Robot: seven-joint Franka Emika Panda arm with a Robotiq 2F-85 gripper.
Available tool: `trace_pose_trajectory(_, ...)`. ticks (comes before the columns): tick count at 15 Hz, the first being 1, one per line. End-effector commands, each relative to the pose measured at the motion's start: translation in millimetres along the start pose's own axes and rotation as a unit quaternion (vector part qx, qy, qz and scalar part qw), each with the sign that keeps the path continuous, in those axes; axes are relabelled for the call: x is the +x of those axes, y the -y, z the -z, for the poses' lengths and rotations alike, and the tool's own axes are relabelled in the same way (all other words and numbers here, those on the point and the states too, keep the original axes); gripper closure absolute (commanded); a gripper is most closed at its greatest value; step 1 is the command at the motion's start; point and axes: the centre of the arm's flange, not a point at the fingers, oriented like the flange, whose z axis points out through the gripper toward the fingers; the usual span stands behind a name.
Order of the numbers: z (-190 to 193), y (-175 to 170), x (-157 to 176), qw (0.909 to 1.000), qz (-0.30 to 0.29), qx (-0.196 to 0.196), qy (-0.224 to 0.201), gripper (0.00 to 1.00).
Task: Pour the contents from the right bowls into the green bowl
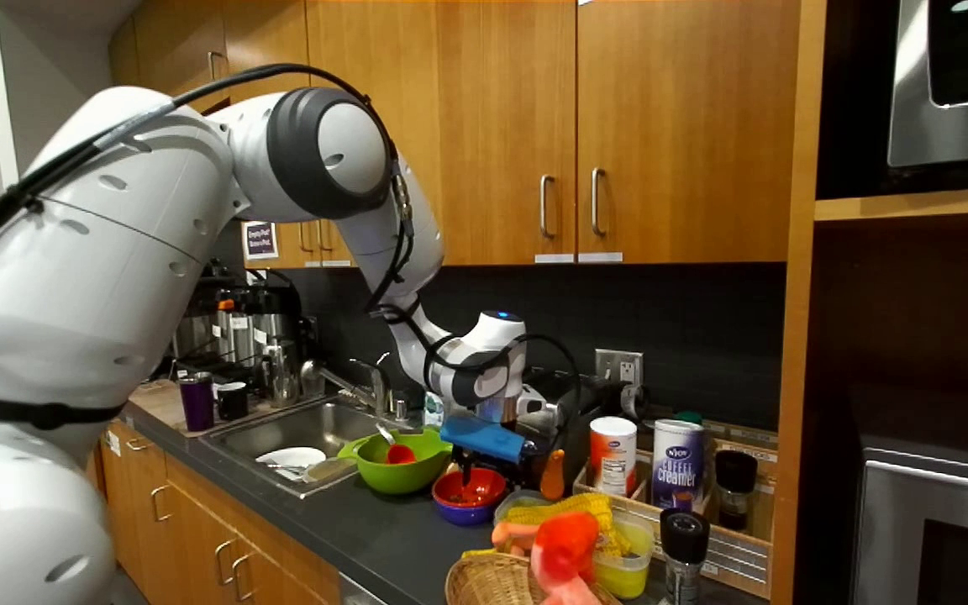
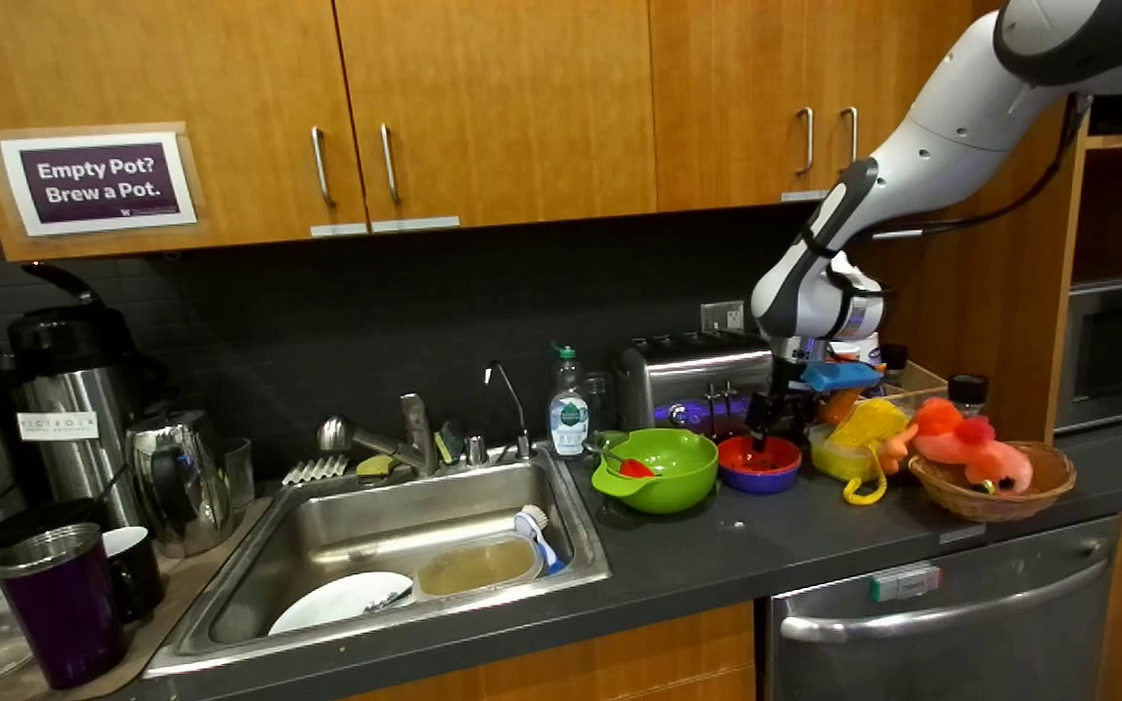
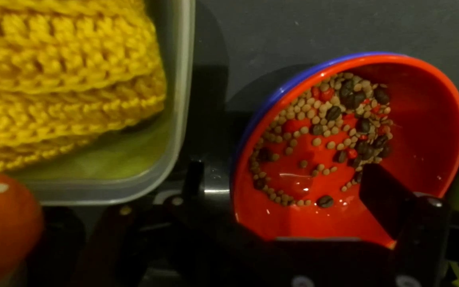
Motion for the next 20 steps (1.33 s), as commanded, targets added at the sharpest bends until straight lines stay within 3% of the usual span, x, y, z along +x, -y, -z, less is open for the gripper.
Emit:
trace_pose_trajectory(1, -4.2, -2.8, 5.3, 0.9999, 0.004, 0.009, -0.005, 0.0)
trace_pose_trajectory(3, -6.0, -3.5, 4.9, 0.9999, 0.004, 0.009, -0.005, 0.0)
trace_pose_trajectory(4, -6.0, -4.1, 4.6, 0.9999, 0.002, 0.009, -0.004, 0.06)
trace_pose_trajectory(5, -6.5, -5.3, 4.9, 1.0, 0.002, 0.008, -0.005, 0.27)
trace_pose_trajectory(14, -2.1, -10.4, 5.6, 1.0, -0.003, 0.003, -0.009, 0.96)
trace_pose_trajectory(15, -1.4, -10.5, 5.3, 1.0, -0.003, 0.003, -0.009, 1.0)
trace_pose_trajectory(20, 0.6, -12.6, 4.5, 0.9999, -0.005, 0.002, -0.01, 0.98)
